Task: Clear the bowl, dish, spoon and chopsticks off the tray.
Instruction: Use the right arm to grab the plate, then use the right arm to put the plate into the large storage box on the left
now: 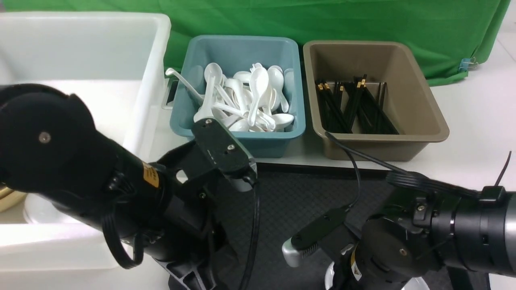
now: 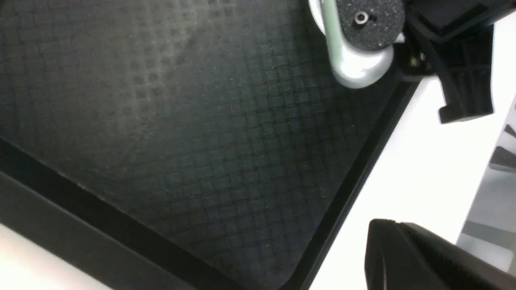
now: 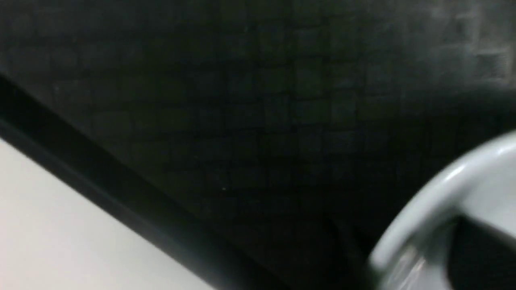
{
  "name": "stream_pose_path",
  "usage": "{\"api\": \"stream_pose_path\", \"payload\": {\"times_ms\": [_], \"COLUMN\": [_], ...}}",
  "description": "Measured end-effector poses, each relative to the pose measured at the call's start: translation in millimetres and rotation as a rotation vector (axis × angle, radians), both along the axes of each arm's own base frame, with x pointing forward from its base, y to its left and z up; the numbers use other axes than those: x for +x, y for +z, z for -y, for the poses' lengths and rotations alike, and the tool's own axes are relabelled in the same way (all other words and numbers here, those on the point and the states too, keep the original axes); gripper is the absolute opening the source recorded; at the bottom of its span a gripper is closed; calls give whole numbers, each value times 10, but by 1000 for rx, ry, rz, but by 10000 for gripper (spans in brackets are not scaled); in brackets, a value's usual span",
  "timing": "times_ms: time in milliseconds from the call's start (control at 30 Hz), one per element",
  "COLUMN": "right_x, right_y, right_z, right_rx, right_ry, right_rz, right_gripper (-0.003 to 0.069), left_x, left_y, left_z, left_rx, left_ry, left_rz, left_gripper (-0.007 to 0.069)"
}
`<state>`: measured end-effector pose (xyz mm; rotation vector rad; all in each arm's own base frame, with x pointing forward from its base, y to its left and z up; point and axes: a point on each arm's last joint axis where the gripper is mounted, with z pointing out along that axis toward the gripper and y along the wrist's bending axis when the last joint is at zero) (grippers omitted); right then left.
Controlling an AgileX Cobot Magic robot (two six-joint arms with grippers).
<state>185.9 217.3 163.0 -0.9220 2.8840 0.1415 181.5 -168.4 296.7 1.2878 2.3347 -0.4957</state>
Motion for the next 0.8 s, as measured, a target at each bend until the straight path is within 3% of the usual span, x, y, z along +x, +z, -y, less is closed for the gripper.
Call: {"api": "stream_pose_path", "payload": {"times_ms": [167, 333, 533, 633, 800], "right_x": [16, 71, 232, 416, 615], "right_y": [107, 669, 1340, 1832, 2212], "right_z": [-13, -82, -278, -515, -910], "right_rx": [7, 113, 256, 360, 552], "right_ry": [41, 79, 171, 227, 323], "right_rz": [23, 125, 293, 414, 499], "right_gripper": [189, 39, 29, 28, 27], "left_x": [46, 235, 349, 343, 222], "left_y": [1, 69, 226, 347, 551], "left_z": [-42, -311, -712, -1036, -1457], "left_rx": [5, 6, -62, -109, -179], "left_ry": [77, 302, 531, 716, 948], "left_rz": [-1, 56, 94, 106, 179], "left_gripper": [-13, -13, -13, -13, -13]}}
